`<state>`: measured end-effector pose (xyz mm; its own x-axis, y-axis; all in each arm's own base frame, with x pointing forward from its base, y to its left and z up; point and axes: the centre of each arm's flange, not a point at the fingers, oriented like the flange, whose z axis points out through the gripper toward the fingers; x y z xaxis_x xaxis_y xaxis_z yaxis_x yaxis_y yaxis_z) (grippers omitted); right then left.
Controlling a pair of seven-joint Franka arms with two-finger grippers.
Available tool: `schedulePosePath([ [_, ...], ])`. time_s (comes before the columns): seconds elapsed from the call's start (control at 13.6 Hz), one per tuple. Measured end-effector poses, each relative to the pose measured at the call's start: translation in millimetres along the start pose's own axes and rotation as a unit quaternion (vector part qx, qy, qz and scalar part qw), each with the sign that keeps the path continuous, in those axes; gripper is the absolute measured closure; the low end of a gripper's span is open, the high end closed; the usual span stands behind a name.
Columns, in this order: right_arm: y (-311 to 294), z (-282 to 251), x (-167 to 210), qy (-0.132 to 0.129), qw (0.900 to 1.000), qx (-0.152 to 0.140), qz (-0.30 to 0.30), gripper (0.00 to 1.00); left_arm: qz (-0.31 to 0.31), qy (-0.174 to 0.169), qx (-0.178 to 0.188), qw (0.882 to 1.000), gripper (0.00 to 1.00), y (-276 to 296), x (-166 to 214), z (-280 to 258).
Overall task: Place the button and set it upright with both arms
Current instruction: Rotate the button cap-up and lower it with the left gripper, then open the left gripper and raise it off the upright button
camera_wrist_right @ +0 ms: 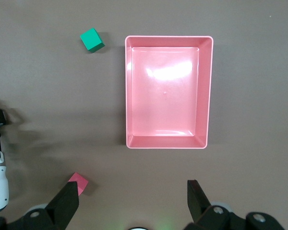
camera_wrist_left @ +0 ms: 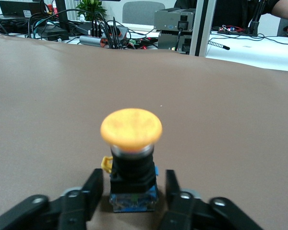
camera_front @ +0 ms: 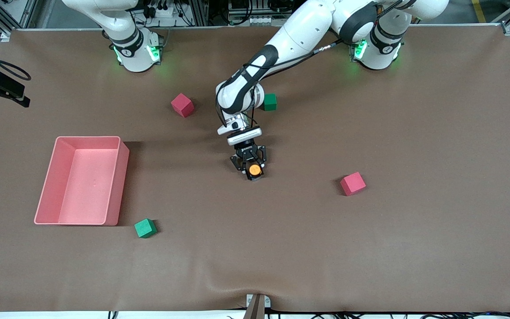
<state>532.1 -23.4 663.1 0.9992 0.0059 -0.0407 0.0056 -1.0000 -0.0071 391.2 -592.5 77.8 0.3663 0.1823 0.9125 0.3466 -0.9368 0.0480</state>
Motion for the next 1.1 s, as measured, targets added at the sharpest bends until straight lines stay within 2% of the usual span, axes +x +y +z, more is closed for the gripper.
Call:
schedulePosePath([
  [0.15,0,0,0,0.000,1.000,0.000,0.000,0.00,-0.002,0.000,-0.001,1.000,0.09,2,2,-1],
  [0.22,0,0,0,0.000,1.000,0.000,0.000,0.00,-0.008,-0.002,-0.001,1.000,0.01,4,5,-3],
  [0.59,0,1,0,-0.001,1.000,0.000,0.000,0.00,-0.082,-0.057,0.019,0.995,0.00,33,45,-37],
  [0.81,0,1,0,-0.001,1.000,0.000,0.000,0.00,-0.115,-0.112,0.049,0.986,0.00,46,81,-57],
  [1.1,1,0,1,0.003,1.000,0.000,0.001,0.00,-0.120,-0.192,0.085,0.970,0.00,48,124,-44],
])
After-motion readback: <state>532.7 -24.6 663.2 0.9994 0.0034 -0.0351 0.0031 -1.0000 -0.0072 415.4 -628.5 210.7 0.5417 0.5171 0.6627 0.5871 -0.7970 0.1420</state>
